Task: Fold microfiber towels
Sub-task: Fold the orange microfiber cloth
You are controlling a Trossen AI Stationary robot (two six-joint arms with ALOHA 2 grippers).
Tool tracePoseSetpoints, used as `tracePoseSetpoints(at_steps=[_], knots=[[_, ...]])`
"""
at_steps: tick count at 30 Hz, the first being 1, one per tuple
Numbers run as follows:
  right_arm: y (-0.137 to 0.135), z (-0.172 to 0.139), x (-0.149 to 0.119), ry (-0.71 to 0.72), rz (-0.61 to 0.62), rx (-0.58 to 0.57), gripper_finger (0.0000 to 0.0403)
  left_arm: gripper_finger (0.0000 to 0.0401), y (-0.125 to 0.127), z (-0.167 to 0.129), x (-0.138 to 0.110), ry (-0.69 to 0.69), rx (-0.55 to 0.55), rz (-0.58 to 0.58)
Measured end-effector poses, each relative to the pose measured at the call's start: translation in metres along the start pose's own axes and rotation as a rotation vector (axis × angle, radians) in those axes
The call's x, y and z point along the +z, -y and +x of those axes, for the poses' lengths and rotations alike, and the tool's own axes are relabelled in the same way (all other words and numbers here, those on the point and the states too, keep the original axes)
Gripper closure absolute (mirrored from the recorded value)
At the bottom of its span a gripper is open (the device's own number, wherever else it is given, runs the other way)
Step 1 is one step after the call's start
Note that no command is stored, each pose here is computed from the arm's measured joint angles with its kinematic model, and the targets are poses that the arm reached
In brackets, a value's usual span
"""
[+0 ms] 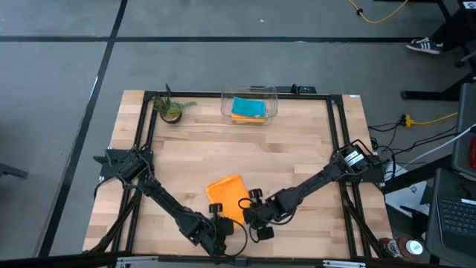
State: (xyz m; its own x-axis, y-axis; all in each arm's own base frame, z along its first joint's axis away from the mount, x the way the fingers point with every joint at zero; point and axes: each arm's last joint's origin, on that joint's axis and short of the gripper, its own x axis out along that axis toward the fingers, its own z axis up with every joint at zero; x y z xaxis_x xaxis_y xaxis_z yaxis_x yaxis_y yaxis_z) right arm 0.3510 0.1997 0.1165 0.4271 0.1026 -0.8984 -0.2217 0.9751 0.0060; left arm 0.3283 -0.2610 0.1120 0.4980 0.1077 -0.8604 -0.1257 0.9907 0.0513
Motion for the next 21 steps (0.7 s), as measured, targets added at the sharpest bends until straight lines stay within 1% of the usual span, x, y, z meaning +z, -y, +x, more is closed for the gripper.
tracePoseSetpoints(at_steps=[2,3,6,9,13,16,21], knots=[[-0.002,-0.001,0.000,-0.006,0.005,0.002,0.0382,0.0384,-0.001,-0.005,0.003,0.005,-0.016,-0.010],[-0.004,-0.002,0.001,-0.012,0.002,0.003,0.0390,0.0392,-0.001,-0.009,0.005,0.014,-0.025,-0.015],[-0.011,-0.008,0.006,-0.031,-0.011,0.016,0.0390,0.0394,-0.001,-0.019,0.010,0.047,-0.033,-0.016],[-0.018,-0.016,0.013,-0.067,-0.030,0.023,0.0396,0.0399,0.002,-0.035,0.023,0.095,-0.066,-0.013],[-0.030,-0.036,0.027,-0.090,-0.046,0.026,0.0395,0.0400,0.008,-0.046,0.033,0.105,-0.127,-0.025],[-0.040,-0.050,0.032,-0.112,-0.050,0.025,0.0396,0.0400,0.014,-0.054,0.040,0.129,-0.154,-0.033],[-0.062,-0.073,0.040,-0.109,-0.046,0.040,0.0396,0.0400,0.027,-0.069,0.047,0.183,-0.213,-0.045]])
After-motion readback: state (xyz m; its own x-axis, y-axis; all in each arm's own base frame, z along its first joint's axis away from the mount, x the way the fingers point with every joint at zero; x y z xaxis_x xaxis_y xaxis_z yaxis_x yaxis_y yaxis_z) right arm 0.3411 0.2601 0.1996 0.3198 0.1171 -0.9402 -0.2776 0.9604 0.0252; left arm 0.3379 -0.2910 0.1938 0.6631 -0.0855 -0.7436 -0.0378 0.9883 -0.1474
